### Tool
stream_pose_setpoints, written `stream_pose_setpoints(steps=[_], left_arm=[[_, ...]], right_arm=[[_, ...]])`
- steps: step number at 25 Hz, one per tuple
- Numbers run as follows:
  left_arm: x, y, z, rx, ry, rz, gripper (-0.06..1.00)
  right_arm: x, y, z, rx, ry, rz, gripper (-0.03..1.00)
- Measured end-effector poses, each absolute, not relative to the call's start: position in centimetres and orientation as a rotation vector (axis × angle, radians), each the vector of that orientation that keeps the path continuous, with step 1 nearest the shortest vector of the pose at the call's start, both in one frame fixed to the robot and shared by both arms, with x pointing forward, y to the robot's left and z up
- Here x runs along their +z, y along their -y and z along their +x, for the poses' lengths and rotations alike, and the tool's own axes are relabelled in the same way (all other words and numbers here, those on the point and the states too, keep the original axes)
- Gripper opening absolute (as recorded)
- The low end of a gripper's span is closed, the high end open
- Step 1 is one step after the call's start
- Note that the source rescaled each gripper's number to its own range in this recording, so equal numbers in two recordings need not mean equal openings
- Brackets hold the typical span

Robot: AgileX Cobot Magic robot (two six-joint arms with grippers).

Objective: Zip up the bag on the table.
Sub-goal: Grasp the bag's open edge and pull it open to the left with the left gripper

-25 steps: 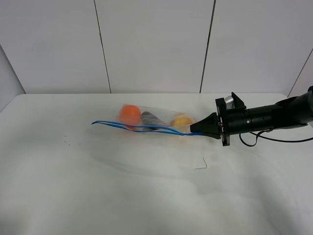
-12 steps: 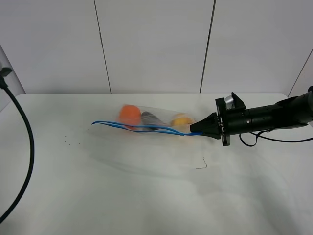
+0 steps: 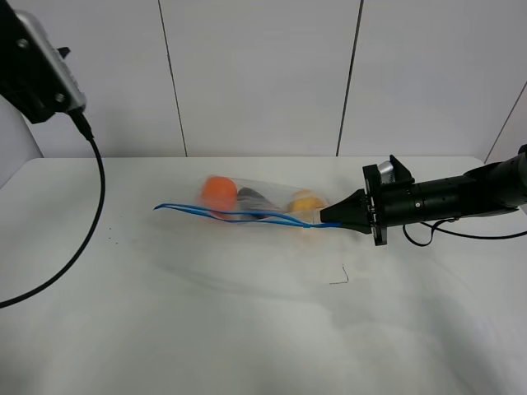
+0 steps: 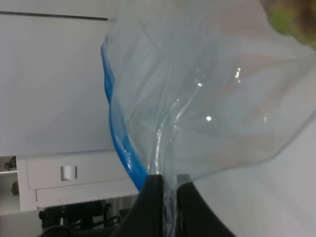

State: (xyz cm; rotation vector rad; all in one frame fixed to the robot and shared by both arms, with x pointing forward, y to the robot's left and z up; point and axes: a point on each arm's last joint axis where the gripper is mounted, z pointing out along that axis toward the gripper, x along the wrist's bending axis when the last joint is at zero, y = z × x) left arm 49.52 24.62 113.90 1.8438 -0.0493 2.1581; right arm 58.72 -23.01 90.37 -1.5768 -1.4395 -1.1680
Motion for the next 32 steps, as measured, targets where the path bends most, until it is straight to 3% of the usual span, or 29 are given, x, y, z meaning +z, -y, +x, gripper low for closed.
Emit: stream_pose_setpoints(steps=[9,19,32], left_arm=[[108.2,-14.8,48.3,1.735,0.393,1.945,1.00],[101.2,-6.6,45.9,1.414,0.612,1.981,1.00],[95.9,-3.6,46.9,1.425,0.523,1.929,1.00]], right_arm=[[90.4,23.0,58.7,-1.168,1.440,-1.577,0.00],[90.4,23.0,58.7,-1.168,1.439,-1.576,0.00],[90.4,23.0,58.7,-1.168,1.439,-1.576,0.00]])
